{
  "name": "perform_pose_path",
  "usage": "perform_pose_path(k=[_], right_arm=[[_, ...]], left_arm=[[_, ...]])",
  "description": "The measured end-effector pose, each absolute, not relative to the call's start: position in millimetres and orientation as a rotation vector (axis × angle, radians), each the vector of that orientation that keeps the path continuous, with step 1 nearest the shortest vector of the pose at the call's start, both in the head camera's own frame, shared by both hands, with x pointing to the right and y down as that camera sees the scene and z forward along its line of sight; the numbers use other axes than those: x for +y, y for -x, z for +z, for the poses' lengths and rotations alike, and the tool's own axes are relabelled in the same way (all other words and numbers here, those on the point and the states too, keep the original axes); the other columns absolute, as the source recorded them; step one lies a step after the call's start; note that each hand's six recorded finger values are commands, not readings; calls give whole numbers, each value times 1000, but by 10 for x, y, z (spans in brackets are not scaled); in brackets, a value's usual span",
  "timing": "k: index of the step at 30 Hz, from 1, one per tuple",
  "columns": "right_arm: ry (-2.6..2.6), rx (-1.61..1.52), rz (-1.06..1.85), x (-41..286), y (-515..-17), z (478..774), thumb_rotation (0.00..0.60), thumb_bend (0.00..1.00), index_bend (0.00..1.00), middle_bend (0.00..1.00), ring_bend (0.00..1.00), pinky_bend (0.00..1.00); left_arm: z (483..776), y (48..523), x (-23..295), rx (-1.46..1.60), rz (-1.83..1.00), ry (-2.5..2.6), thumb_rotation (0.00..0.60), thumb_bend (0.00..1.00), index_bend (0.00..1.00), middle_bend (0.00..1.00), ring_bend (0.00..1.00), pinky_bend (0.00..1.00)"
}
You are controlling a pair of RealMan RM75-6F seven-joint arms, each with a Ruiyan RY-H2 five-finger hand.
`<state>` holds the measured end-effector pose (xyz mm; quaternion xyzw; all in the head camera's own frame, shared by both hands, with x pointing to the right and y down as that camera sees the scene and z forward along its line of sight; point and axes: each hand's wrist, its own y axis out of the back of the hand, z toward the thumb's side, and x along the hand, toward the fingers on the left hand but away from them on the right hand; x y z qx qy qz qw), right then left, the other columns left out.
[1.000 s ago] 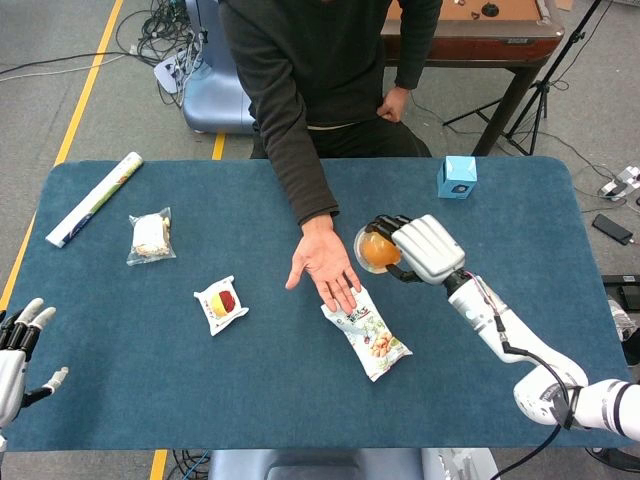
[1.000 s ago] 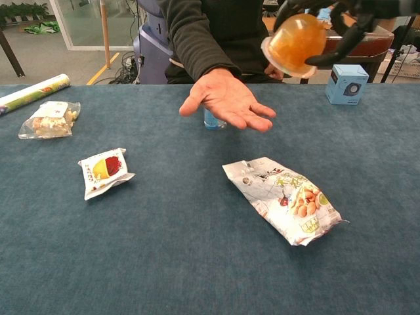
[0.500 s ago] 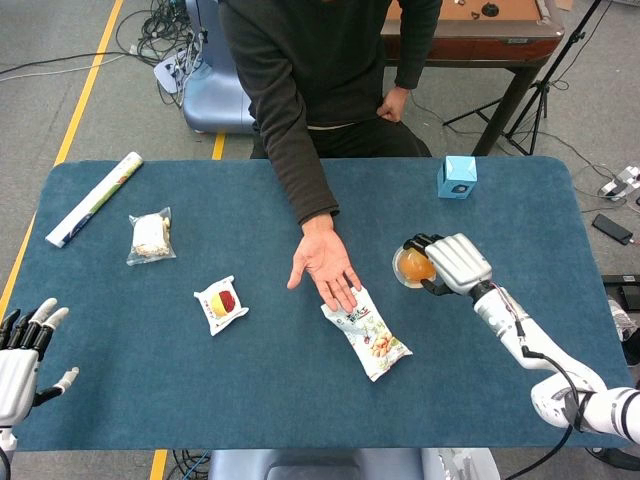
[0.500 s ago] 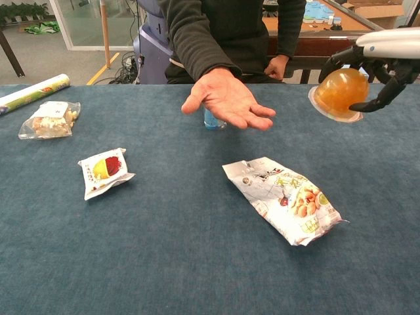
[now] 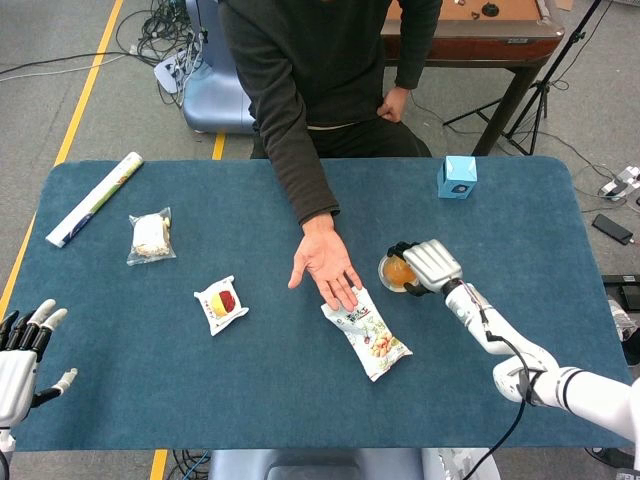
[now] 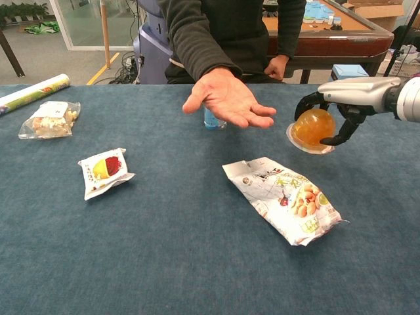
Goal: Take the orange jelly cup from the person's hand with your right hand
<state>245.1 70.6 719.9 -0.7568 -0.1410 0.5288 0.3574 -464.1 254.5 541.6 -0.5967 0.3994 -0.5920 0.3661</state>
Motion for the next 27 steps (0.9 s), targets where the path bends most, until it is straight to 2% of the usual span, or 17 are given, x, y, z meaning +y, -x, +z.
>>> perform_pose_path(k=[2,3,7,10,13,19,23,27], right_arm=[[1950,-350,1378,715,-2448,7256,600,511,558,363,317,641],[1950,-344,1384,724,-2452,7274,600,509,491,334,278,603],[1948,-322,1416,775,-2512,7317,600,507,202,184,89,393],[1943,-326,1430,798,-2568,7315,600,507,87,101,7,271],[1934,-356,1426,792,-2607,7273,600,507,78,86,0,236],[1907,-452,1409,775,-2779,7046,600,507,78,88,0,235],[1867,-498,1391,822,-2942,6808,600,507,81,137,9,235],[1801,-574,1385,902,-3174,6524,600,506,144,168,38,237]], left_arm=[[5421,4653,2548,1026,-1526,1532,600,210,144,75,89,17],[5423,4658,2550,1026,-1528,1532,600,210,144,75,89,17],[5423,4675,2555,1031,-1531,1530,600,210,144,75,89,17],[5437,4679,2561,1026,-1538,1534,600,211,144,75,89,17],[5443,4674,2557,1025,-1537,1537,600,211,144,75,89,18],[5443,4681,2526,1029,-1533,1533,600,210,144,75,89,17],[5445,4679,2503,1030,-1527,1532,600,211,144,75,89,17],[5449,4696,2489,1034,-1533,1527,600,210,144,75,89,17]])
